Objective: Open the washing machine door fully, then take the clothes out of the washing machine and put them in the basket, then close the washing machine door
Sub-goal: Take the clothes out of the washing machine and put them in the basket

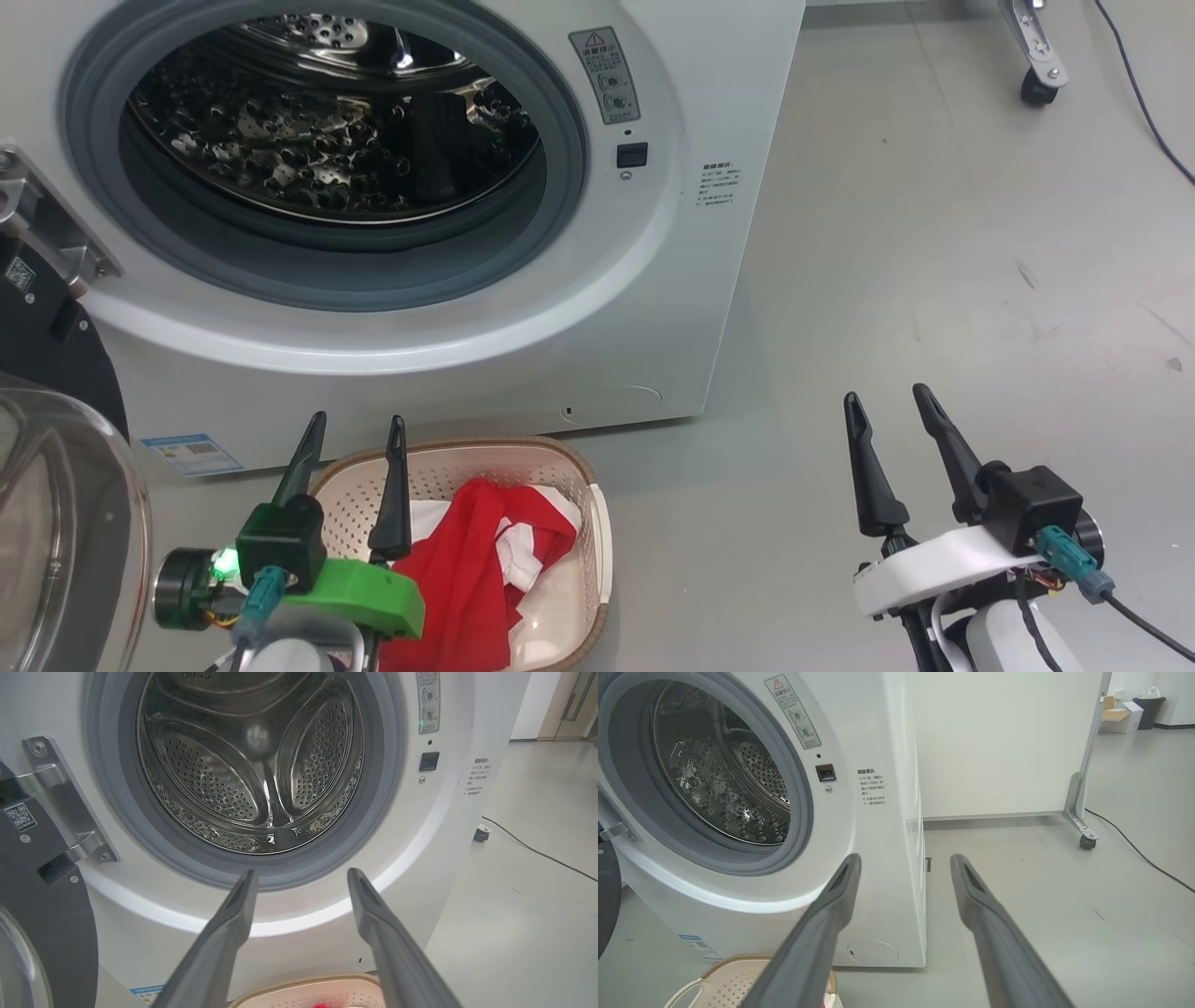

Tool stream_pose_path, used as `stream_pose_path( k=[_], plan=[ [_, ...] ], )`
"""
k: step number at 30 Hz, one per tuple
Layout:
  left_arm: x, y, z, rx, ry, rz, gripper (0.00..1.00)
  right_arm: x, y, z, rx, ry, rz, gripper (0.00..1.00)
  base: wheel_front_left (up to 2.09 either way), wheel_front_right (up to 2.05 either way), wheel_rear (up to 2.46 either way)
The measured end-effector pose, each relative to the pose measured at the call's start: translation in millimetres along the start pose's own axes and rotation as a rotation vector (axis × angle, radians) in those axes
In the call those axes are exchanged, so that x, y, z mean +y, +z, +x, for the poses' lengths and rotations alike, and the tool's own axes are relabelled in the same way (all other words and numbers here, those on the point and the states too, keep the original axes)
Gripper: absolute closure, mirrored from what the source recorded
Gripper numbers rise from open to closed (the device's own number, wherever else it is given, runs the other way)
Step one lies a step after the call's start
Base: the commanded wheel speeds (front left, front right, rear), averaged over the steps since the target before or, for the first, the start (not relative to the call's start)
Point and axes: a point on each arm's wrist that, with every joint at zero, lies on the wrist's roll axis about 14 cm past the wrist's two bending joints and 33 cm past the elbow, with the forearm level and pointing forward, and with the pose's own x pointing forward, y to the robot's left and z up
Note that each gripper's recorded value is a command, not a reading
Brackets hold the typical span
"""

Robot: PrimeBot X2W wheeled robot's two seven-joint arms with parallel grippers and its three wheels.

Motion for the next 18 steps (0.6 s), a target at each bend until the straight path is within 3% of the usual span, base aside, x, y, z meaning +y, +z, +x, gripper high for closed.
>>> stream_pose_path(
  k=[18],
  plan=[
    [0.2, 9.5, -14.4, -0.016, 0.005, 0.01, 0.0, 4.4, 5.0, -10.6, -0.016, -0.007, 0.01, 0.0, 0.0, 0.0, 0.0]
  ],
)
